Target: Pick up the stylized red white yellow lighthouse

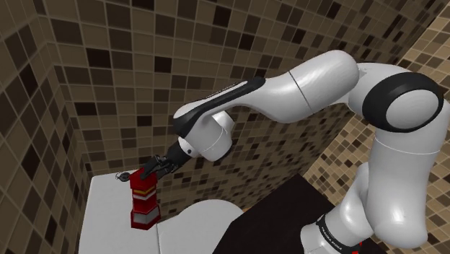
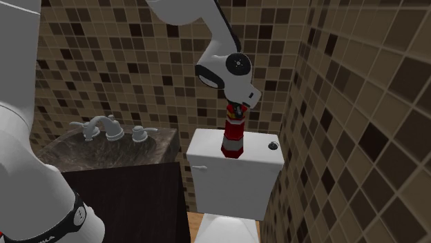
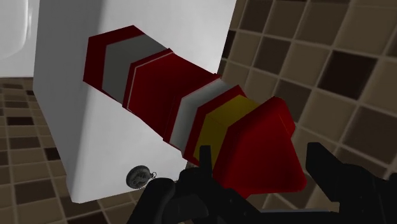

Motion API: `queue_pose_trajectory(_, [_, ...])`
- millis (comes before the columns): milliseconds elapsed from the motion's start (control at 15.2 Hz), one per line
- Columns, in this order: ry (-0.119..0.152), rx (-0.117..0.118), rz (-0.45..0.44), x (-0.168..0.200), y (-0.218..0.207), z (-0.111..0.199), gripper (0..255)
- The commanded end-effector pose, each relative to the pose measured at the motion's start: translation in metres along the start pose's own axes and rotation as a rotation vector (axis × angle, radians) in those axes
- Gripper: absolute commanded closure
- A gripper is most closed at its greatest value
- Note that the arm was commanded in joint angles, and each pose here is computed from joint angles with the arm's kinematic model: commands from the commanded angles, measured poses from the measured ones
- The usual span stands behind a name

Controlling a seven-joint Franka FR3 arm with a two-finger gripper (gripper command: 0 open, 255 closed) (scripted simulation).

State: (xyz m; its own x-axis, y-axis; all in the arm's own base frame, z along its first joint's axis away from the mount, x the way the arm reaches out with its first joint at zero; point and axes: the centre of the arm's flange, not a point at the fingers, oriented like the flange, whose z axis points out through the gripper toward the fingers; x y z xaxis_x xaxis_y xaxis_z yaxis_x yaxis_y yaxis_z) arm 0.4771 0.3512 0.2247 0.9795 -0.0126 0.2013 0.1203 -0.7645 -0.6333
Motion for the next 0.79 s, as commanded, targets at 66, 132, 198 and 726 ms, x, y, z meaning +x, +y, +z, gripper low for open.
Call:
queue_pose_trajectory(66, [0.001, 0.001, -0.001, 0.004, -0.012, -0.012, 255])
queue_pose_trajectory(132, [0.001, 0.001, -0.001, 0.005, -0.015, -0.016, 255])
queue_pose_trajectory(198, [0.001, 0.001, -0.001, 0.006, -0.018, -0.020, 255])
queue_pose_trajectory(726, [0.001, 0.001, -0.001, 0.012, -0.039, -0.044, 255])
